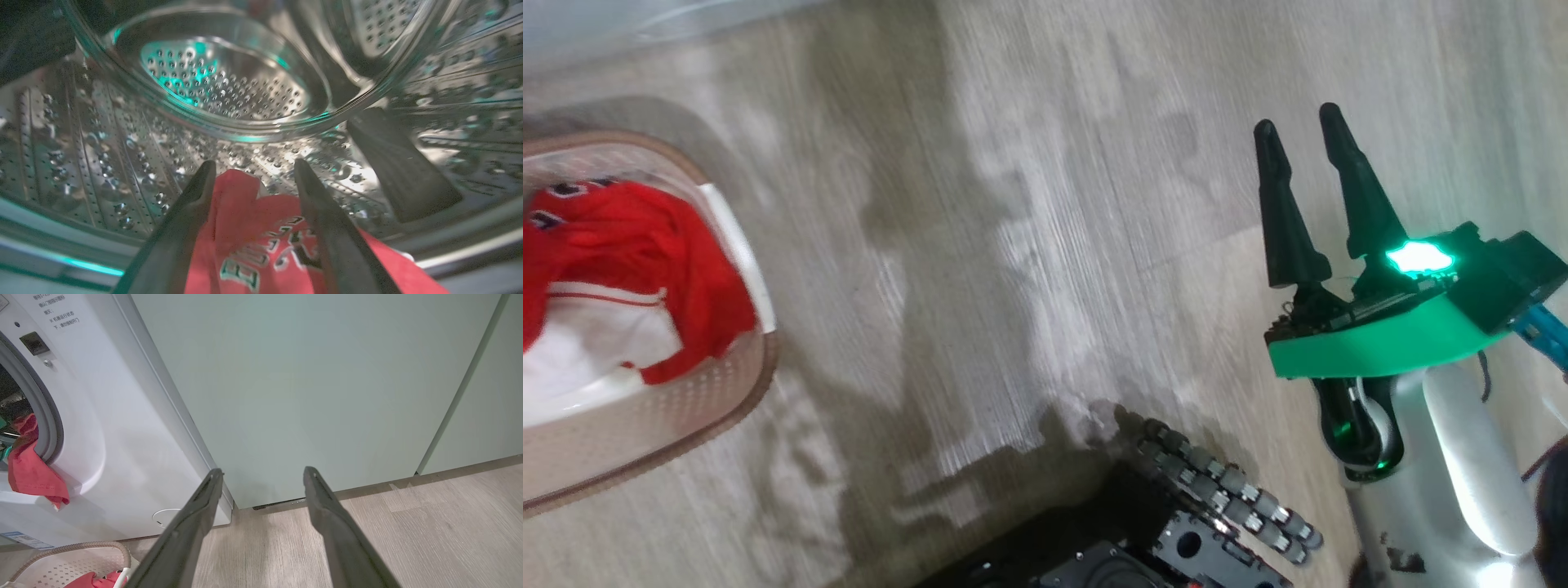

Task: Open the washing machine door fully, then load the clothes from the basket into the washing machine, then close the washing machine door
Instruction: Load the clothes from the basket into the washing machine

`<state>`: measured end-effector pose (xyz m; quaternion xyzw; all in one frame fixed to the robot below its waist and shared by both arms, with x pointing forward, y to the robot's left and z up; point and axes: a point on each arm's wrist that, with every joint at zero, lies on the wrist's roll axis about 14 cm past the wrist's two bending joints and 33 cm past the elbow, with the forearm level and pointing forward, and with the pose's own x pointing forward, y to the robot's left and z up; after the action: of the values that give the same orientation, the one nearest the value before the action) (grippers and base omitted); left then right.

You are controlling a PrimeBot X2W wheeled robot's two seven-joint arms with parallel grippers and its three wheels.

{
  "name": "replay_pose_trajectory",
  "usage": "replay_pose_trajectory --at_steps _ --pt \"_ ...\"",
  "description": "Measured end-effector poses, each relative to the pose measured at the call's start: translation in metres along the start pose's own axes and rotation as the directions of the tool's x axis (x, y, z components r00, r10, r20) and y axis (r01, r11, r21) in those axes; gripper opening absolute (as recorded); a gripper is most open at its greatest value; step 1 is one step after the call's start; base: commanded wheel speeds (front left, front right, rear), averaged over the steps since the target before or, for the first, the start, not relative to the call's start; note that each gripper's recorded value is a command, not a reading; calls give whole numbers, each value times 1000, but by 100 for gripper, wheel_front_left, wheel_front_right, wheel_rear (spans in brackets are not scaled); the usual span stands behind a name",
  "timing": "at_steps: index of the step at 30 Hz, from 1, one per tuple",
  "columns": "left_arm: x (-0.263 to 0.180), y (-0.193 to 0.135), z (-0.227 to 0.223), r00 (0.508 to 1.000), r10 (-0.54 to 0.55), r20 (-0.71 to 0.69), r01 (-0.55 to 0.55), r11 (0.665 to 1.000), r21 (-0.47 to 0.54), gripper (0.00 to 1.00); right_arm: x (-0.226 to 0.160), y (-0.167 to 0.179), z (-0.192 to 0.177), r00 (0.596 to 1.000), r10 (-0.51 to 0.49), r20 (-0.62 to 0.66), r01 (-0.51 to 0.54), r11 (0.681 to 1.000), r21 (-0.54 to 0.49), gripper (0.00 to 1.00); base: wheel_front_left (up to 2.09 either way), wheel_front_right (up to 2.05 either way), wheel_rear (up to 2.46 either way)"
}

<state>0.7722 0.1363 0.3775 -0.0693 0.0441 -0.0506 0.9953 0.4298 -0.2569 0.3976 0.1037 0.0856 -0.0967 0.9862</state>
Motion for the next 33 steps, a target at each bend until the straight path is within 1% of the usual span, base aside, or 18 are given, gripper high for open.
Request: replay_pose_trajectory --at_steps 4,8,13,16,20,25,30,33 --pt "-19 -10 10 999 -21 39 20 1000 12 100 0 5 8 1000 17 24 -17 1000 -4 100 0 0 0" --pt "-42 -14 25 996 -20 85 18 1000 19 100 2 12 15 998 39 46 -39 999 -10 100 0 0 0" --pt "-84 -14 55 986 -7 167 8 1000 -9 100 4 24 24 994 76 78 -76 997 -9 100 0 0 0" --pt "-110 -14 65 981 -11 192 14 1000 -14 100 2 30 24 993 89 79 -89 996 -6 100 0 0 0" --pt "-144 -10 77 974 10 224 -3 999 -34 100 3 38 28 989 115 91 -115 993 -10 100 0 0 0" --pt "-183 -6 86 971 34 238 -22 998 -52 100 4 49 34 984 144 109 -143 990 -17 100 0 0 0" --pt "-215 -3 90 968 64 241 -58 998 -32 100 4 58 36 979 169 114 -167 986 -24 100 0 0 0" --pt "-234 -4 85 972 78 224 -71 997 -38 100 2 61 34 978 175 109 -174 984 -23 100 0 0 0"
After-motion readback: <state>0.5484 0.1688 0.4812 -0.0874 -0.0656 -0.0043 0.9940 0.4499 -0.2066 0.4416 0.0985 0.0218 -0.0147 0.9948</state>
